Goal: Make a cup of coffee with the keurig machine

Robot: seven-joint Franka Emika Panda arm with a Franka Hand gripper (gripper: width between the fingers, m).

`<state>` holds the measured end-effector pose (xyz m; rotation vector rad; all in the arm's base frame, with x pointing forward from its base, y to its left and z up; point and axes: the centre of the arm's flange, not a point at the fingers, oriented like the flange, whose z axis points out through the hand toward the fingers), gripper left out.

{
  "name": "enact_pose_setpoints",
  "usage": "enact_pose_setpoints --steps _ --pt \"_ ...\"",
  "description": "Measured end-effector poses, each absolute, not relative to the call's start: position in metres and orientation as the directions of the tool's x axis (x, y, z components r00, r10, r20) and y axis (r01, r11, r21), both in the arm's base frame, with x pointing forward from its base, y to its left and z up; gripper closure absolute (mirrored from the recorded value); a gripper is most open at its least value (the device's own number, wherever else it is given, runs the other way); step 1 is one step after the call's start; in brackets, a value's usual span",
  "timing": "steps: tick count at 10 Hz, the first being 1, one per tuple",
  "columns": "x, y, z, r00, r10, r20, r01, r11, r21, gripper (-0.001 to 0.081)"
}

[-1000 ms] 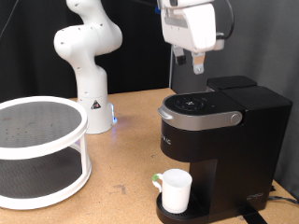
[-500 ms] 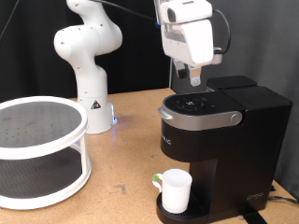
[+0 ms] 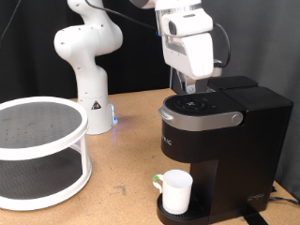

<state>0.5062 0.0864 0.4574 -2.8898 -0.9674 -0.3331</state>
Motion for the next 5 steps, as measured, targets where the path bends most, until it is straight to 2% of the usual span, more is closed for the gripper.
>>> enact_pose_setpoints --steps 1,2,3,5 --pt "0.508 0.087 0.453 0.779 0.586 0.222 0.602 -0.799 -0.003 0.0741" --pt "0.509 0.088 0.448 0.780 0.587 0.216 0.602 -0.799 -0.004 0.0741" --pt "0.510 0.088 0.444 0.781 0.587 0.213 0.601 -0.799 -0.004 0.0791" --pt "0.510 0.090 0.438 0.781 0.589 0.209 0.603 -0.797 -0.005 0.0803"
